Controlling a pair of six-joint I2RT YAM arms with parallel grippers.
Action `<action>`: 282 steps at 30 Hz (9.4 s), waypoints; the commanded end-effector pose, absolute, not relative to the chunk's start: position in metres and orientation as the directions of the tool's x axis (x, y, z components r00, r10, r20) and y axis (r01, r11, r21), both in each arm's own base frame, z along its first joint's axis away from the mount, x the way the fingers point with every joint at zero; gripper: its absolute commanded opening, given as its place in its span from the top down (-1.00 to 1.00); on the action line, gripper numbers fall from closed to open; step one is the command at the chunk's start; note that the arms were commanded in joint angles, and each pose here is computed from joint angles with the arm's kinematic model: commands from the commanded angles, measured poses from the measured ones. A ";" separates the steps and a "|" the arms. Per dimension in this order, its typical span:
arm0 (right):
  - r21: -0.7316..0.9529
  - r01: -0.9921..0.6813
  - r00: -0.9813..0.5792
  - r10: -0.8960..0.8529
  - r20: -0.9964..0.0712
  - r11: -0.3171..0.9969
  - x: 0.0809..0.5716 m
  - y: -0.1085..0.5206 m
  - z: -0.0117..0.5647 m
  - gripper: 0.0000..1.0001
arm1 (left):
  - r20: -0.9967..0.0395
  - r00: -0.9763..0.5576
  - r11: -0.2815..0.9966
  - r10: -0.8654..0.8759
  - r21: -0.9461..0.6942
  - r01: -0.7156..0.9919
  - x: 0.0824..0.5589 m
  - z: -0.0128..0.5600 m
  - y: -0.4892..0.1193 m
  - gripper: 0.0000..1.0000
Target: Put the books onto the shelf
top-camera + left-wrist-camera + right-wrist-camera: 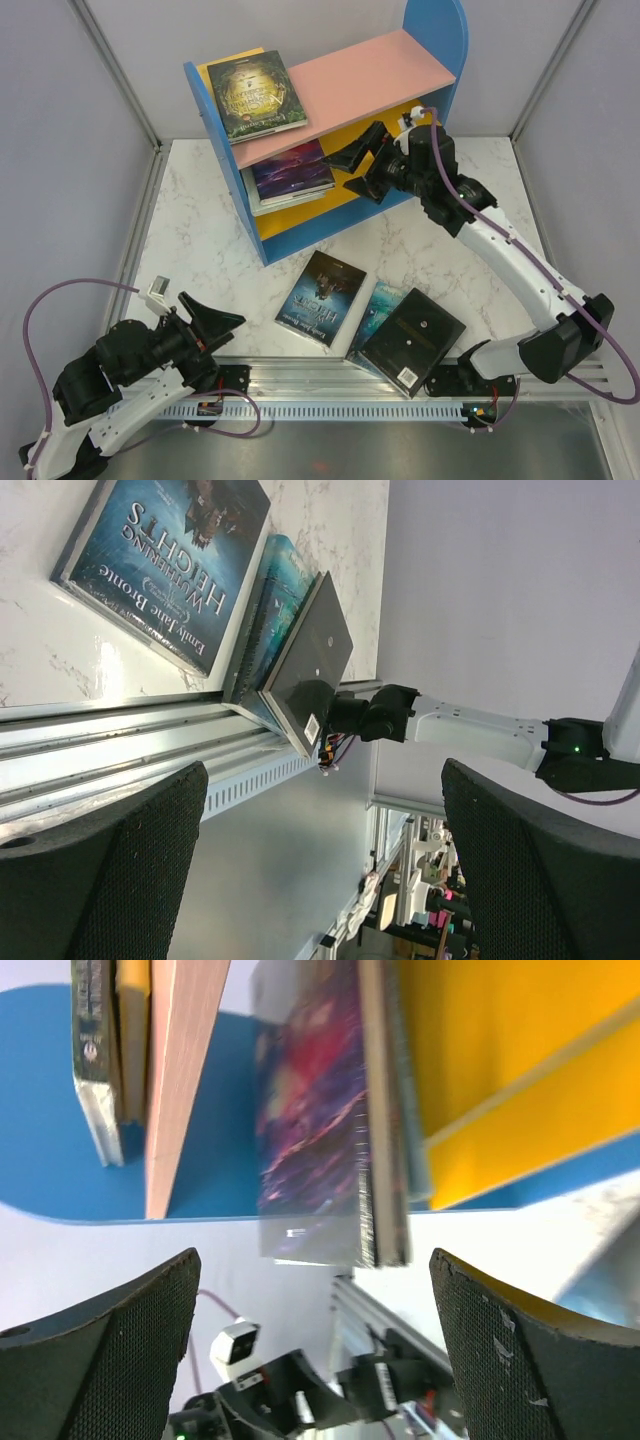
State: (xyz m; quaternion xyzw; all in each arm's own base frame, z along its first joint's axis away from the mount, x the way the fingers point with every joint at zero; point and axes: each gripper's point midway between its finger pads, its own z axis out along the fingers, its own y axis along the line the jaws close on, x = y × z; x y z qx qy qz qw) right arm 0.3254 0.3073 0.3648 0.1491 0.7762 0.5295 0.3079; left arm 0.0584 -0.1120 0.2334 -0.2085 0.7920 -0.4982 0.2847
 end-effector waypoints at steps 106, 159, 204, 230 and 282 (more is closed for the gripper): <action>0.988 -0.026 -0.927 0.367 -0.081 0.151 0.098 0.273 0.212 1.00 | -0.234 -0.920 0.417 -0.313 -0.905 0.088 0.137 0.143 -0.224 -0.99; 0.971 -0.017 -0.974 0.222 0.038 -0.239 0.079 0.284 0.267 -0.48 | -0.225 -0.852 0.143 -0.472 -0.974 0.177 0.142 0.262 -0.246 0.95; 0.953 0.085 -0.826 0.515 0.230 -0.291 0.118 0.284 0.272 0.38 | -0.105 -0.697 0.262 -0.709 -0.957 -0.122 0.157 0.223 -0.197 0.95; 0.969 -0.002 -0.819 0.556 0.141 -0.249 0.131 0.289 0.300 1.00 | -0.123 -0.760 0.284 -0.638 -0.955 -0.084 0.139 0.216 -0.201 0.70; 0.319 -0.281 -0.085 0.308 -0.948 0.905 0.104 0.183 0.507 1.00 | -0.296 -0.777 0.508 -0.555 -0.860 -0.035 0.093 0.216 -0.152 -0.51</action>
